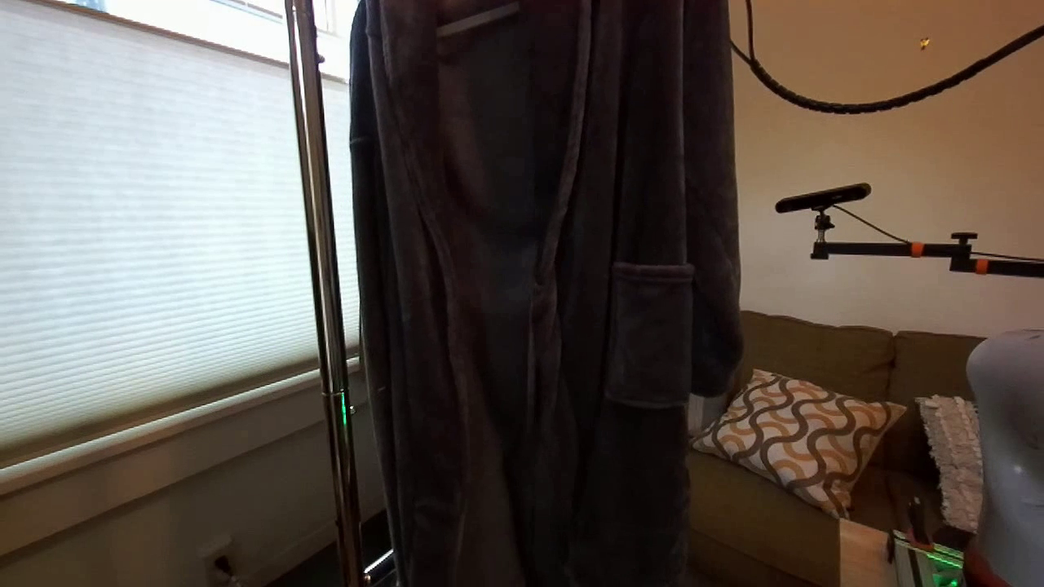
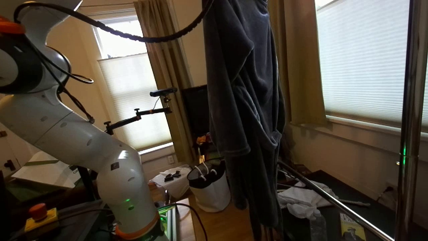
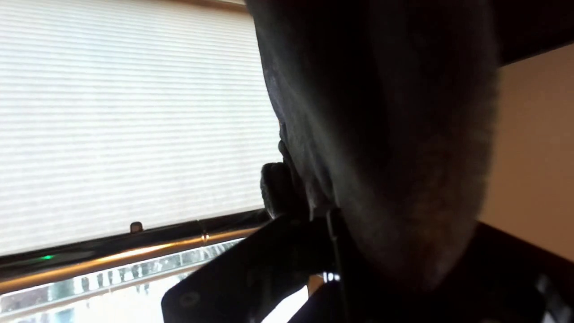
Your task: Hang the robe on the bottom railing
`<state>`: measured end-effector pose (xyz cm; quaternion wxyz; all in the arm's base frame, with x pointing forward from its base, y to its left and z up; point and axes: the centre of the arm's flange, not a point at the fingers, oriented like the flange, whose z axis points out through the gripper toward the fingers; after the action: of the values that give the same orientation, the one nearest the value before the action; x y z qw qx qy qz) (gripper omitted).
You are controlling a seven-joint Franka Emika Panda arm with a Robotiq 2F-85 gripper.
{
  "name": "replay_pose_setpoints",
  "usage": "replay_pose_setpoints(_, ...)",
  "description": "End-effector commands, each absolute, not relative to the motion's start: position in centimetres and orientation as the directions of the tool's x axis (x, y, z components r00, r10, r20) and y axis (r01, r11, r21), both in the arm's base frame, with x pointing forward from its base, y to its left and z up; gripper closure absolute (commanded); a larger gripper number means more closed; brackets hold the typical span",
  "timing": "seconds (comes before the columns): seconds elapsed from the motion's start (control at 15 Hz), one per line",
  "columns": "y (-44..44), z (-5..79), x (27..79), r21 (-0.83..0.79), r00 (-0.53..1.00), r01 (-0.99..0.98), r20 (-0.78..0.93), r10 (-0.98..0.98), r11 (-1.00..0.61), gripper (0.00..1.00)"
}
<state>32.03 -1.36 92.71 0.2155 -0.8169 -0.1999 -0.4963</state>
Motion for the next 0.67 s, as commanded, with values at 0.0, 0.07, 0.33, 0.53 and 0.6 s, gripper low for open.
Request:
replay_pose_setpoints(0.0,-4.7,92.2,28.8,-0.074,0.315,0.653,0.932,0.182,-0.754,0.98)
replay_pose_setpoints(0.07,-5.5,91.5,28.3,-0.043,0.31,0.672,0.923,0.228,-0.739,0.98)
replay_pose_setpoints(0.33,-9.7,88.8,25.9,0.009,0.318,0.7,0.891,0.323,-0.714,0.98)
replay_pose_setpoints(0.53,-13.0,87.4,24.0,0.016,0.358,0.657,0.874,0.33,-0.754,0.98)
replay_pose_setpoints(0.6,-13.9,86.9,23.3,0.015,0.378,0.637,0.865,0.329,-0.771,0.98)
